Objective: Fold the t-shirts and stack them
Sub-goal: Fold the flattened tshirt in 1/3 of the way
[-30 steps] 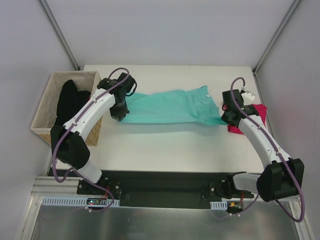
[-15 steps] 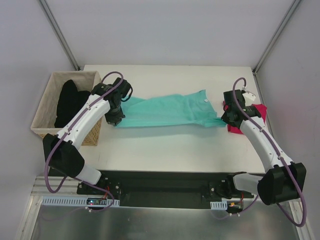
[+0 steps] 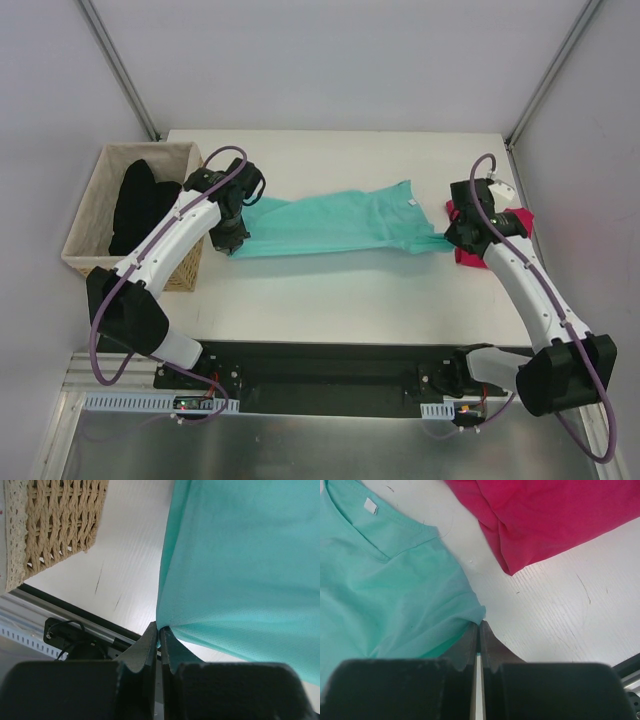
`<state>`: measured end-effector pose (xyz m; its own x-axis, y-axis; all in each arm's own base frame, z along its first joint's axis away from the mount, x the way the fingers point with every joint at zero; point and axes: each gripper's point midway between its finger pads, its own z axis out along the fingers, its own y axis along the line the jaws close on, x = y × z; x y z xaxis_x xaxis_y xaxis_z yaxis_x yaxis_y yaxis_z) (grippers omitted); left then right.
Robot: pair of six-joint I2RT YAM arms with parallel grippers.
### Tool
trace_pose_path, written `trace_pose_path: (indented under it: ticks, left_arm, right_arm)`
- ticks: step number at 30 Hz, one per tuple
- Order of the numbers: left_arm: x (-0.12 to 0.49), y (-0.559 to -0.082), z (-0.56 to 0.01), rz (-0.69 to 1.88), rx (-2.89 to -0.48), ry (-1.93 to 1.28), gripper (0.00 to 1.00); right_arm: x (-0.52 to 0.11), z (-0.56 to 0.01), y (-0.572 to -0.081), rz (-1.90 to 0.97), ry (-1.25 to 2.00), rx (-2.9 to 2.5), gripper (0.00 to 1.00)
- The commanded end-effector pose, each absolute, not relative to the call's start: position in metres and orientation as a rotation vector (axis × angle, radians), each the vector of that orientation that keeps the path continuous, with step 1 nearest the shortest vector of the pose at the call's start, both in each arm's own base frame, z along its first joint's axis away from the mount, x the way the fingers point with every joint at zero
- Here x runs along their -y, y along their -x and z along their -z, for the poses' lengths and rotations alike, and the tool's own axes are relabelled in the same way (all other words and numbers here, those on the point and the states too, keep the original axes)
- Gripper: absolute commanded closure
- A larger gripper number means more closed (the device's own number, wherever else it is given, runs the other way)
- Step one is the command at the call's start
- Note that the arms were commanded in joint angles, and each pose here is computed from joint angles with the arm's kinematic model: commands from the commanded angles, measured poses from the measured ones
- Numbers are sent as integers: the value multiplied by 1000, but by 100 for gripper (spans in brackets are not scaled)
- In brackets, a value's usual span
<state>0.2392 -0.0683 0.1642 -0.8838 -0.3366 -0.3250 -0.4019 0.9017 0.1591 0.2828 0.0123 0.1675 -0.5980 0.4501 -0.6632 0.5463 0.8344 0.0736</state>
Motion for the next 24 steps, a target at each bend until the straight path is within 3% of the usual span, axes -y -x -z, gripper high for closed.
trace_pose_path:
  ticks: [1,11,24]
  left_arm:
    - [51,-230,-171,-408,-2750,598,100]
    - [54,-250,-169,-450,-2752,603,100]
    - [59,-322,-165,-461,-2748,600,100]
  right_arm:
    - [-12,-177,-303,207,-685,-2295,99]
    - [-31,-158,-349,201,-568,-2390,99]
    - [-40,-152,-424,211,-498,-2442,99]
